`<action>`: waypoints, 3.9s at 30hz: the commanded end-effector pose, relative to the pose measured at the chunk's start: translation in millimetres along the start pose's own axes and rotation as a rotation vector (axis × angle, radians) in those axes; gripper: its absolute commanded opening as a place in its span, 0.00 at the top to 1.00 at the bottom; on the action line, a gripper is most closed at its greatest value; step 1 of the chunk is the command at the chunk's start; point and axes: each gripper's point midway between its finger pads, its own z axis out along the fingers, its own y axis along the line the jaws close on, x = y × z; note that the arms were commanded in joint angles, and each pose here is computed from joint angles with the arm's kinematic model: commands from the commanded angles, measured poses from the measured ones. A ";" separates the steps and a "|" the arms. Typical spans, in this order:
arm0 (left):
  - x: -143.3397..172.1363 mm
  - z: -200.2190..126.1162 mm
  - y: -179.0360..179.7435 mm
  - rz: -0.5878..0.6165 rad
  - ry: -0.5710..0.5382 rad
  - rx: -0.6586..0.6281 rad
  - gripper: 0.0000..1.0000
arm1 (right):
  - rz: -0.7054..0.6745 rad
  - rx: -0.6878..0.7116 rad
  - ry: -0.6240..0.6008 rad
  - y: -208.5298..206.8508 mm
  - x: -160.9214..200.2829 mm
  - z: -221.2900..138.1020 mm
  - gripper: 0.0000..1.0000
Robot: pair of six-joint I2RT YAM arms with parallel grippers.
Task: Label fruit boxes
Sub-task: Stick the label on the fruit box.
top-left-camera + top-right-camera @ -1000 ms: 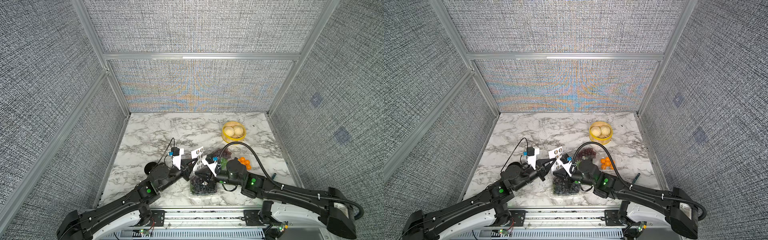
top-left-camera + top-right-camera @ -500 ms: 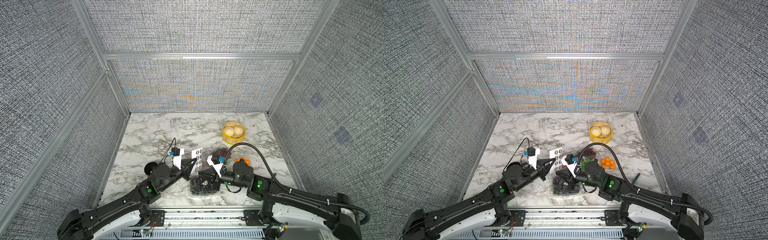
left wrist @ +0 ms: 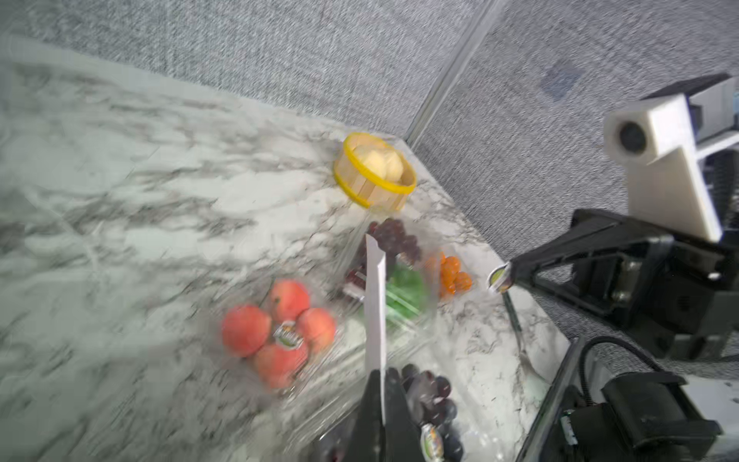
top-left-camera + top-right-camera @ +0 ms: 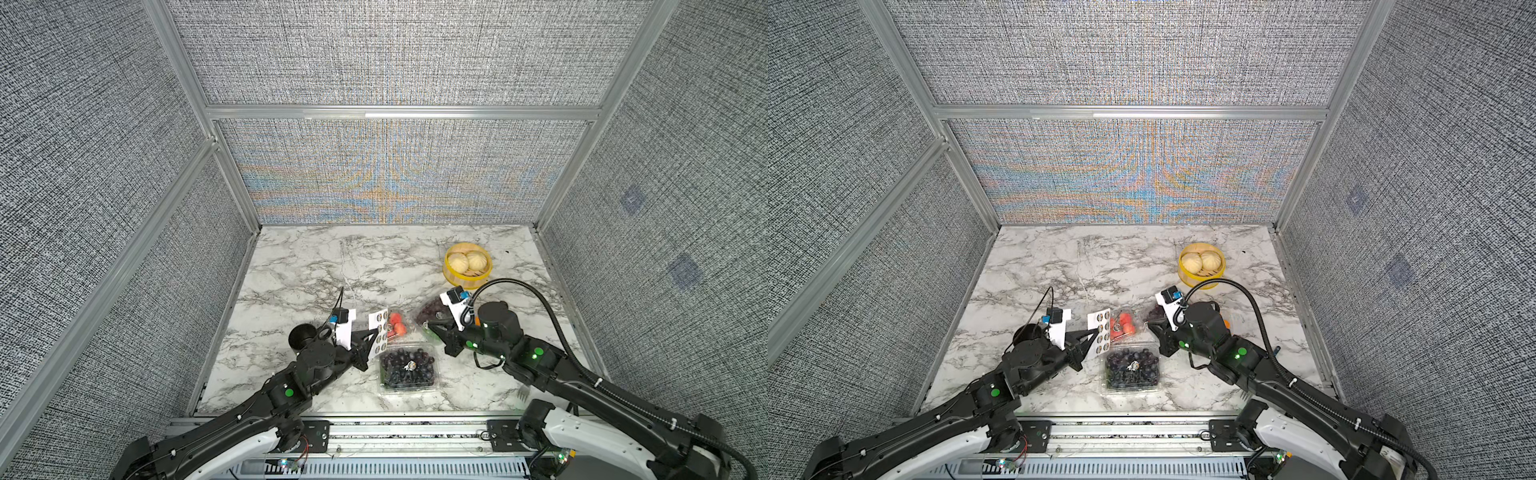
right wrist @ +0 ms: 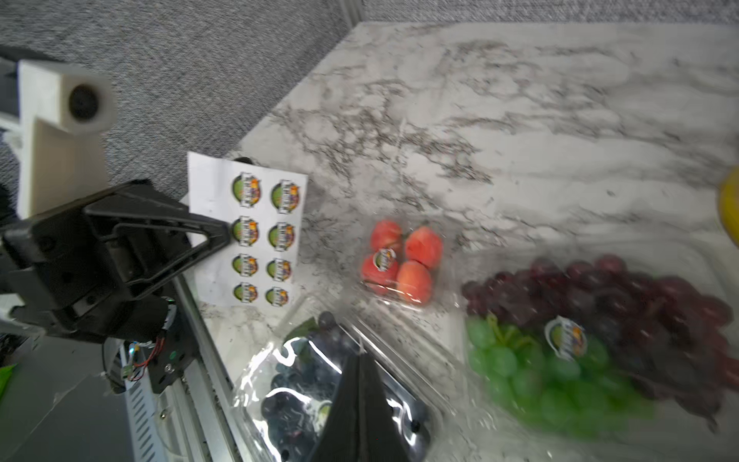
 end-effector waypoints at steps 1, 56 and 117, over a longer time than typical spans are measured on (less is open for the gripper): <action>15.2 -12.1 31.0 -0.046 0.017 -0.120 1.00 | 0.109 0.051 0.113 -17.0 21.9 -8.0 1.00; 84.1 -19.4 127.5 -0.056 0.228 -0.532 0.64 | 0.585 0.697 0.329 -241.0 91.0 -30.1 1.00; -32.6 -35.2 74.3 0.053 -0.075 -0.422 0.00 | 0.454 0.665 0.180 -211.7 20.6 -29.2 0.38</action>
